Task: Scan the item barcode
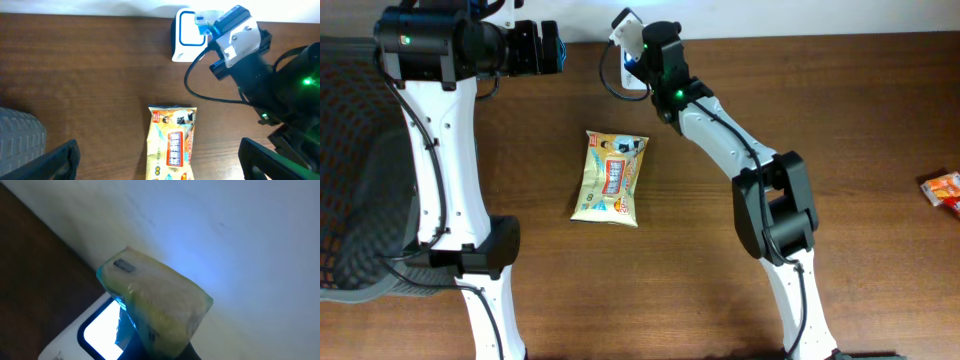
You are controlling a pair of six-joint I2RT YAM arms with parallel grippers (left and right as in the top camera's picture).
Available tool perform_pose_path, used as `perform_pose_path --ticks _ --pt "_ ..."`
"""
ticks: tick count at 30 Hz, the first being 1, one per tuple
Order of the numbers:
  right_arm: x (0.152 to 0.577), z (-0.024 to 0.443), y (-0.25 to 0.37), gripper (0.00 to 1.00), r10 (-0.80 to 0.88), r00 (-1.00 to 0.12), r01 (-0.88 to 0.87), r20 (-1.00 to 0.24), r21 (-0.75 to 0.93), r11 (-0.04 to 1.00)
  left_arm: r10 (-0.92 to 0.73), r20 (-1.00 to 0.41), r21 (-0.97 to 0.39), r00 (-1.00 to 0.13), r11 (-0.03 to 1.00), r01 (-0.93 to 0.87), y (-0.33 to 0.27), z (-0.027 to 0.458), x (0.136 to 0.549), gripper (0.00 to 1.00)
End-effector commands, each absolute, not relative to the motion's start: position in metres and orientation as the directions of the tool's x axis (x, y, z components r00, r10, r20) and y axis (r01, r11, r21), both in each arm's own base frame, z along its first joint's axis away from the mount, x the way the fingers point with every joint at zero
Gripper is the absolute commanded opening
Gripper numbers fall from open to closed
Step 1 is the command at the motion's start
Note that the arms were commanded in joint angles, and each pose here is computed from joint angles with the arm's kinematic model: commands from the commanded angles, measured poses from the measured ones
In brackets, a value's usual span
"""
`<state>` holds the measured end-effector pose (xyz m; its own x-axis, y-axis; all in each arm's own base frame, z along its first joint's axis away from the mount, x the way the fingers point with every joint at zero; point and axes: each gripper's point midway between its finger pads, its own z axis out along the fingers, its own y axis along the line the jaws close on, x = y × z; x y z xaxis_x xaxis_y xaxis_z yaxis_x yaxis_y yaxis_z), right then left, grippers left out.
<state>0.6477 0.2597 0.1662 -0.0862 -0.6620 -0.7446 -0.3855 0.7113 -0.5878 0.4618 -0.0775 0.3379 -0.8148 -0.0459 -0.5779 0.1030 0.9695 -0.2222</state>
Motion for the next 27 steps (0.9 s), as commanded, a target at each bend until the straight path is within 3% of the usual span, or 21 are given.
perform_pose_path --ticks 1,5,9,10,12,15,19,21,23,25,27 --pt "0.652 0.144 0.256 0.04 -0.681 -0.106 -0.385 -0.724 -0.602 0.700 -0.051 -0.598 -0.230 -0.800 0.967 0.110 -0.079 0.348 0.458 0.99" --pt "0.660 0.209 0.203 0.04 -0.587 -0.189 -0.089 -0.788 -0.581 0.809 -0.051 -0.598 -0.230 -0.800 0.967 0.110 -0.079 0.348 0.457 0.99" --pt "0.644 0.280 0.068 0.04 -0.189 -0.305 0.171 -0.933 -0.249 0.953 -0.050 -0.598 -0.228 -0.800 0.968 0.109 -0.079 0.348 0.458 0.99" --pt "0.622 0.268 -0.018 0.04 -0.033 -0.432 0.297 -0.901 -0.177 0.938 -0.050 -0.598 -0.228 -0.800 0.968 0.109 -0.079 0.348 0.458 0.99" --pt "0.573 0.220 -0.121 0.04 0.107 -0.633 0.428 -0.767 -0.231 0.874 -0.050 -0.598 -0.228 -0.800 0.968 0.109 -0.079 0.348 0.458 0.99" --pt "0.478 0.151 -0.246 0.04 0.385 -0.752 0.592 -0.534 -0.292 0.751 -0.051 -0.598 -0.228 -0.800 0.968 0.109 -0.079 0.348 0.458 0.99" --pt "0.417 0.111 -0.329 0.24 0.594 -0.670 0.721 -0.446 -0.201 0.663 -0.050 -0.598 -0.228 -0.800 0.968 0.109 -0.079 0.348 0.458 0.99" --pt "0.404 0.107 -0.345 0.99 0.647 -0.619 0.769 -0.446 -0.176 0.614 -0.050 -0.598 -0.228 -0.800 0.968 0.109 -0.079 0.348 0.458 0.99" --pt "0.396 0.103 -0.341 0.99 0.665 -0.626 0.767 -0.406 -0.168 0.619 -0.050 -0.598 -0.228 -0.800 0.968 0.109 -0.079 0.348 0.458 0.99" --pt "0.410 0.094 -0.283 0.99 0.695 -0.669 0.695 -0.262 0.111 0.710 -0.048 -0.598 -0.228 -0.800 0.967 0.112 -0.080 0.348 0.457 0.99" --pt "0.422 0.099 -0.231 0.99 0.697 -0.703 0.618 -0.143 0.362 0.698 -0.049 -0.598 -0.228 -0.800 0.967 0.111 -0.080 0.348 0.457 0.99"
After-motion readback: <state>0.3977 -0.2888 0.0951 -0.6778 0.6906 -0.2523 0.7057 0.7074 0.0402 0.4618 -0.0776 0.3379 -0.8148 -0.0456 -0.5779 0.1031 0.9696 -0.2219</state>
